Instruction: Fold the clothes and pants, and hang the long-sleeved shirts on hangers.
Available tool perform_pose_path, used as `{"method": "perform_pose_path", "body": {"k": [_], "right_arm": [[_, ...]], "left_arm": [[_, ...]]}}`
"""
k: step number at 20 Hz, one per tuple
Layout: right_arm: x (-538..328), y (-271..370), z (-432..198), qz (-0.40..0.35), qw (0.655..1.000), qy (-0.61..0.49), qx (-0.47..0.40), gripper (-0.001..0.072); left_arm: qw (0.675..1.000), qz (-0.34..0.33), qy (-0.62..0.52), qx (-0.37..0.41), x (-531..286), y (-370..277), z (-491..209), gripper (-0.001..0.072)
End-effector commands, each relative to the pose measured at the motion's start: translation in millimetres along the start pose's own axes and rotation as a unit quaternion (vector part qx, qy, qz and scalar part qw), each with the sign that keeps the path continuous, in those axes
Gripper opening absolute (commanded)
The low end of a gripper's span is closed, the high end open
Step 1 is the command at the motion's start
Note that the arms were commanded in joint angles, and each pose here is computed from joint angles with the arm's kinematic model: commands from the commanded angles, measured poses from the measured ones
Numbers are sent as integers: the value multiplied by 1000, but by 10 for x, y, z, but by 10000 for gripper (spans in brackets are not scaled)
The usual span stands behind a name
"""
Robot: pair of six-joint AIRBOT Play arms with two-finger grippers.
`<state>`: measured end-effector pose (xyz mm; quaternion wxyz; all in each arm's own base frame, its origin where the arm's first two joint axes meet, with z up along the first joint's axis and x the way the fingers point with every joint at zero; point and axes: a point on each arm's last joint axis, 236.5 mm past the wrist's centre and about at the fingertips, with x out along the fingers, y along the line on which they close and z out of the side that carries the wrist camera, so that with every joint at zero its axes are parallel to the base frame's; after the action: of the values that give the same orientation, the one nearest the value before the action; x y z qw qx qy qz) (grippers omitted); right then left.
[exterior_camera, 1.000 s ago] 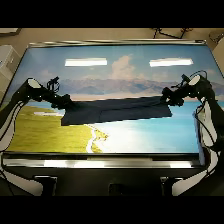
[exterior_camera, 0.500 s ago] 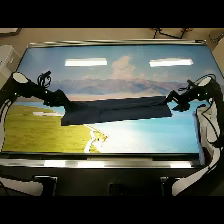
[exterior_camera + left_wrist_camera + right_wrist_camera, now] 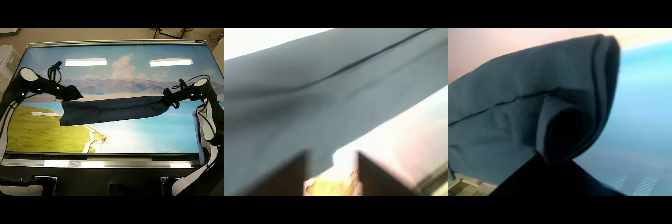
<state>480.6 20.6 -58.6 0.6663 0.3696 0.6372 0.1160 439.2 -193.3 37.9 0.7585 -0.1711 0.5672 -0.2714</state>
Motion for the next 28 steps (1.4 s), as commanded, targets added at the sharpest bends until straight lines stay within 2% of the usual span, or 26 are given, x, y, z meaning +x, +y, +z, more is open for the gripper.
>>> {"method": "perform_pose_path", "body": {"k": [1,5,10,14,16,18,20,22,25,27,28], "right_arm": [[-296,662,-307,50,996,14,-71,35],[-707,1533,-988,33,987,9,-156,36],[-1009,2222,-1688,21,979,-28,-198,36],[-1077,2554,-2084,38,978,-33,-202,36],[-1038,2587,-2182,29,980,-31,-193,37],[-964,2542,-2144,5,981,-42,-189,37],[-863,2634,-2046,13,980,-58,-191,37],[-671,2836,-1952,42,978,-71,-194,37],[-134,3159,-1978,89,975,-49,-197,37],[393,3249,-1990,101,978,-27,-182,37],[692,3274,-2000,108,980,-14,-167,37]], "left_arm": [[999,-2,-48,20,549,-397,93,25],[999,-6,14,-37,1557,-655,-438,24],[972,-115,27,-205,2340,-1316,-754,23],[944,-157,9,-290,2667,-1854,-979,23],[946,-167,-16,-277,2680,-2025,-943,22],[960,-176,-29,-216,2610,-2071,-844,22],[975,-177,-18,-134,2442,-1903,-737,19],[990,-124,-10,-65,2127,-1400,-574,18],[999,31,-16,4,1142,-234,-227,19],[990,130,-48,13,149,480,17,20],[984,158,-79,-2,-390,718,106,20]]}}
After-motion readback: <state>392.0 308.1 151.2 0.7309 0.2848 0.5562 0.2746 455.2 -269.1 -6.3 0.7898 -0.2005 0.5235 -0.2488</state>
